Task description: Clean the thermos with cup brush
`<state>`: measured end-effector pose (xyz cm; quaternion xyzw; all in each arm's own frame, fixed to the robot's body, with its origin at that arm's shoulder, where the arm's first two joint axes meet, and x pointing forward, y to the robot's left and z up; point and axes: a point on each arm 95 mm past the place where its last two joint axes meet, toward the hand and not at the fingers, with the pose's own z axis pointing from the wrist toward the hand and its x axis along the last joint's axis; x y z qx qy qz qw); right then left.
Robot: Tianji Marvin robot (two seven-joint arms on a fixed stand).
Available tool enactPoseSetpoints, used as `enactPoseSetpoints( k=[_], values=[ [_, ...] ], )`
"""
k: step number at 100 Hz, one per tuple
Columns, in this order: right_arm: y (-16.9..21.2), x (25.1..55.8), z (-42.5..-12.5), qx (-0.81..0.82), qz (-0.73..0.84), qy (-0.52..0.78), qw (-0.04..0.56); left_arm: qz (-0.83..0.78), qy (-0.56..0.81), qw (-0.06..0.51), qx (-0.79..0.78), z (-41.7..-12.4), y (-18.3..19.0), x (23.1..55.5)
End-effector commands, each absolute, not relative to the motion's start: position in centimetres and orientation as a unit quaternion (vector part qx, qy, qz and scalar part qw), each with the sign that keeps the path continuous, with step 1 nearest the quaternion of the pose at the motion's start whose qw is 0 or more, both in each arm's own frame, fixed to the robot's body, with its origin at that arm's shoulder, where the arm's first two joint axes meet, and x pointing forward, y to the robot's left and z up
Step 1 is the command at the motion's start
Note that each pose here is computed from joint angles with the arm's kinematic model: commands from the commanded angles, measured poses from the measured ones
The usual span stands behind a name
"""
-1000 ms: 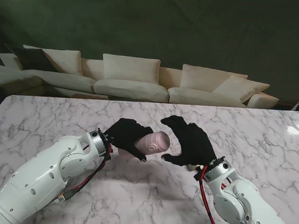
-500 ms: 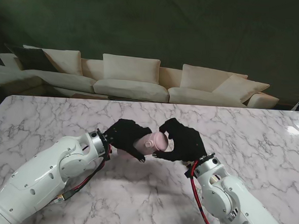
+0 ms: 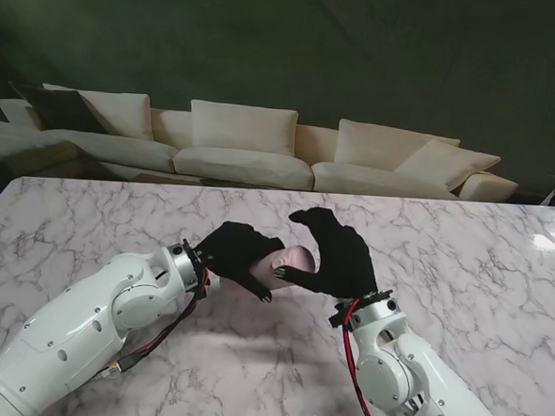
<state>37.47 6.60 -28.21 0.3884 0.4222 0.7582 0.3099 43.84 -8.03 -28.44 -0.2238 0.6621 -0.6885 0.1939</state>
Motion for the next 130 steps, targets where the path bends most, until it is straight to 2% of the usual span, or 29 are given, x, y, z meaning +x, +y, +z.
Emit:
enactPoseSetpoints(
  k=[1, 21, 42, 72, 130],
  values=[
    [6.3, 36.9, -27.8, 0.367, 0.76, 0.432, 0.317, -0.689, 0.662, 0.196, -0.22, -27.9, -8.2, 44.0],
    [4.6, 36.1, -26.7, 0.309, 0.747, 0.499, 0.312, -0.69, 0.661, 0.196, -0.219, -27.8, -8.2, 44.0],
    [3.8, 36.6, -26.8, 0.295, 0.742, 0.531, 0.283, -0.691, 0.661, 0.198, -0.215, -27.8, -8.1, 44.1],
    [3.0, 37.2, -27.1, 0.275, 0.705, 0.582, 0.297, -0.692, 0.66, 0.198, -0.215, -27.8, -8.0, 44.1],
    [4.1, 38.3, -28.0, 0.246, 0.725, 0.566, 0.307, -0.694, 0.659, 0.196, -0.214, -27.8, -8.1, 44.1]
  ],
)
